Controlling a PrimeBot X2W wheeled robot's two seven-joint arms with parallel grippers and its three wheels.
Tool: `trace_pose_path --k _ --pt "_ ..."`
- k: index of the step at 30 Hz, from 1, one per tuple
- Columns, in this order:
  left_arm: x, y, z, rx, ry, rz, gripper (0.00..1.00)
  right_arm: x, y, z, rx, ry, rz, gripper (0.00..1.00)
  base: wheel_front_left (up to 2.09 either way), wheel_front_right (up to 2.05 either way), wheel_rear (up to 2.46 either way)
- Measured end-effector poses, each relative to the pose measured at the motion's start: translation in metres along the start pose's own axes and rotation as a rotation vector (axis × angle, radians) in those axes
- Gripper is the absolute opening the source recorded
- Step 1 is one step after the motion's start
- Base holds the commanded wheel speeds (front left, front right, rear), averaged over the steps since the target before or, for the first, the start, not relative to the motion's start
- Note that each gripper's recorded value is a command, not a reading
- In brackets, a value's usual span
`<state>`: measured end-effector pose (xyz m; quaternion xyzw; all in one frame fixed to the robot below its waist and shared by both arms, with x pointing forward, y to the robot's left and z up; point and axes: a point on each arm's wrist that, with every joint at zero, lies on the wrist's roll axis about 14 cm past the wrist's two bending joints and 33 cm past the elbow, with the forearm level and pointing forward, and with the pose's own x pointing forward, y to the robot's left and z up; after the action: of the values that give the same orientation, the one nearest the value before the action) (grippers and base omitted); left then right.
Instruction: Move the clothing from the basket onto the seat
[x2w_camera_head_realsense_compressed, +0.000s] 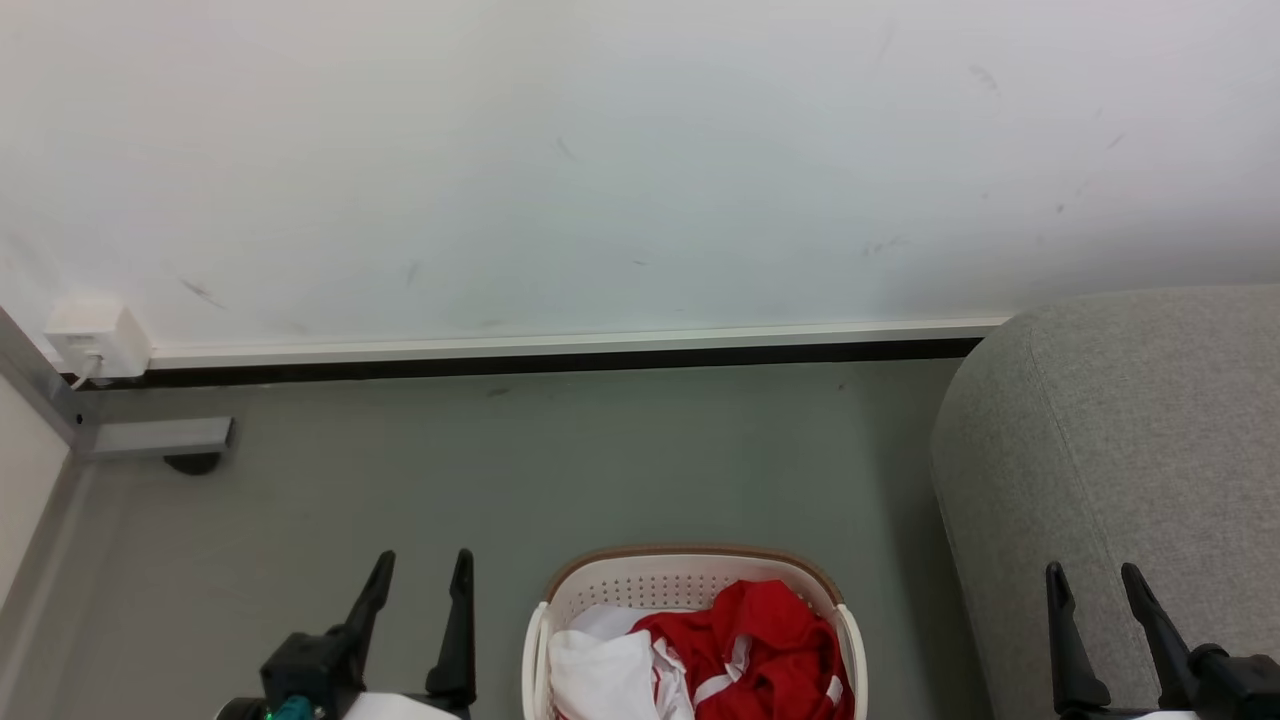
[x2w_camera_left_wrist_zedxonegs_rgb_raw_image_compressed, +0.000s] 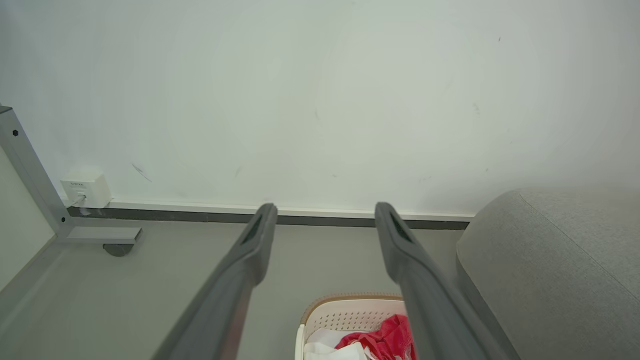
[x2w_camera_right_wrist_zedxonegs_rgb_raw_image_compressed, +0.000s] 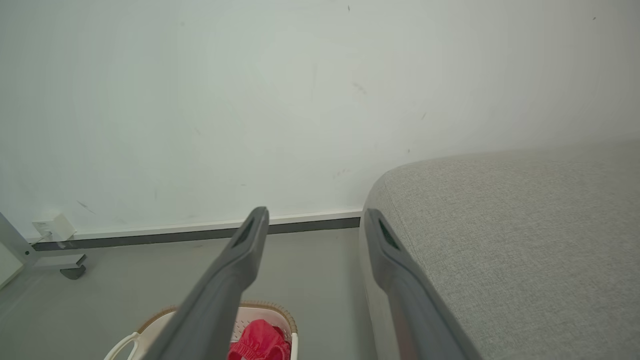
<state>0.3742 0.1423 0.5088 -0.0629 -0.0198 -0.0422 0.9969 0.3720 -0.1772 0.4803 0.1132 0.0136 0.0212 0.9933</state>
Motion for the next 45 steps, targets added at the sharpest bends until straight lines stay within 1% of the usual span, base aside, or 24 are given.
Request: trace_pose_path --k 13,18,31,40,45 --pt "-0.001 -0.009 0.004 0.109 -0.033 -0.031 1.0 -0.001 0.002 0.0 -0.091 -0.008 0.017 1.0 0.0 0.0 0.0" --pt "-0.002 -0.009 0.001 0.13 -0.031 -0.035 1.0 -0.002 0.001 -0.002 -0.121 -0.004 0.022 1.0 0.0 0.0 0.0" --pt "-0.004 -0.015 -0.004 0.195 -0.037 -0.062 1.0 -0.007 -0.004 -0.014 -0.144 0.025 0.012 1.0 0.0 0.0 0.0" --pt "-0.002 -0.019 -0.011 0.187 -0.016 -0.082 1.0 -0.012 -0.006 -0.018 -0.14 0.036 0.007 1.0 0.0 0.0 0.0" --pt "0.002 -0.03 -0.022 0.174 0.014 -0.132 1.0 -0.013 -0.006 -0.019 -0.134 0.038 0.004 1.0 0.0 0.0 0.0"
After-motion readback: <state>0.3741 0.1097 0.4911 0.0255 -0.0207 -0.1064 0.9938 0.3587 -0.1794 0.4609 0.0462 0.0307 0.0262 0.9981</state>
